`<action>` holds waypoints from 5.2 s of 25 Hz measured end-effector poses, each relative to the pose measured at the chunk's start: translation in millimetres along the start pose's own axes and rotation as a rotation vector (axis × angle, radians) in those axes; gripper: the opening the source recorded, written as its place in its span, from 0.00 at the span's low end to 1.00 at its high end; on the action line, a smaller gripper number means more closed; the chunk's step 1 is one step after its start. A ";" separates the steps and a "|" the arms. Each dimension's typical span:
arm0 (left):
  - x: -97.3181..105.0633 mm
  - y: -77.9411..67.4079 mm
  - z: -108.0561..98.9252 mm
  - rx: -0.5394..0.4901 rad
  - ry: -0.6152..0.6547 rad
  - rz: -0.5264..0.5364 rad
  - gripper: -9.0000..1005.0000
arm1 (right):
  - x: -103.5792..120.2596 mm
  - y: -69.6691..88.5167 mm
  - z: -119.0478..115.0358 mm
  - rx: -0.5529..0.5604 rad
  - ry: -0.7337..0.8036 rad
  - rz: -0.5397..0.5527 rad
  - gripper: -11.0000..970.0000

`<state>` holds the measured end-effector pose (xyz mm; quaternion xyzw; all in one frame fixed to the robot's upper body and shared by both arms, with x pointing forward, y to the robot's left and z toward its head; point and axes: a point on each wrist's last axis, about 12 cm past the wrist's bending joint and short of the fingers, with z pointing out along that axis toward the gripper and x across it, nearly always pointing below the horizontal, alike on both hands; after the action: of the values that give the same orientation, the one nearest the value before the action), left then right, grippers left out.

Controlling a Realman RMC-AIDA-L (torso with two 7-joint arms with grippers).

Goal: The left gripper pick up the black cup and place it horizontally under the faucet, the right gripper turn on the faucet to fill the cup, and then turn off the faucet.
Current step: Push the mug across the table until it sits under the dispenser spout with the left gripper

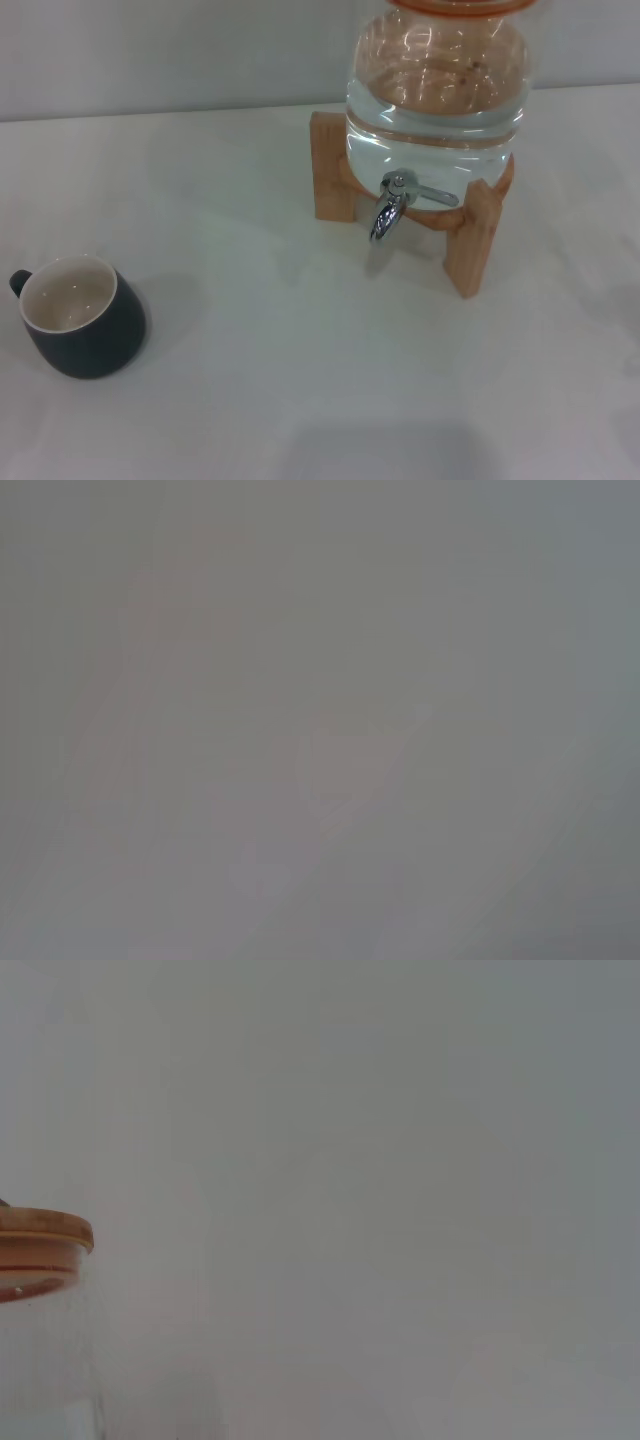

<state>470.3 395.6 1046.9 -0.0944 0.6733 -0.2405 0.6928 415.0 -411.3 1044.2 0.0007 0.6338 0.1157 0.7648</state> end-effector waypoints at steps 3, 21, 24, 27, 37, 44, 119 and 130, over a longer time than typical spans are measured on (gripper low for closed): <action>-1.2 1.6 -0.4 0.008 0.021 -0.020 0.87 | 0.5 0.8 1.6 -0.001 -0.001 0.001 0.87; -20.9 10.9 -13.8 0.174 0.374 0.062 0.87 | 2.7 4.3 -0.4 -0.006 0.002 0.007 0.87; -18.4 14.3 -23.0 0.167 0.426 0.096 0.87 | 3.0 4.1 -1.2 -0.004 0.005 0.008 0.87; -15.7 16.9 -31.3 0.148 0.455 0.151 0.87 | 3.6 4.3 -1.6 -0.003 0.008 0.009 0.87; 4.0 14.3 -27.6 0.106 0.476 0.280 0.87 | 4.5 6.4 8.4 -0.021 0.009 0.013 0.87; 14.7 7.8 -9.6 0.122 0.503 0.345 0.87 | 4.6 6.9 10.7 -0.024 0.008 0.015 0.87; 26.9 -17.8 58.1 0.241 0.559 0.498 0.40 | 7.3 9.8 38.7 -0.035 0.011 0.025 0.87; 29.2 -22.8 57.3 0.266 0.547 0.468 0.15 | 7.4 10.3 38.9 -0.040 0.014 0.024 0.87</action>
<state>521.0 351.3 1035.6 0.2203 0.7995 -0.1774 0.5299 452.2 -394.3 1046.2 -0.0076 0.6365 0.1375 0.7589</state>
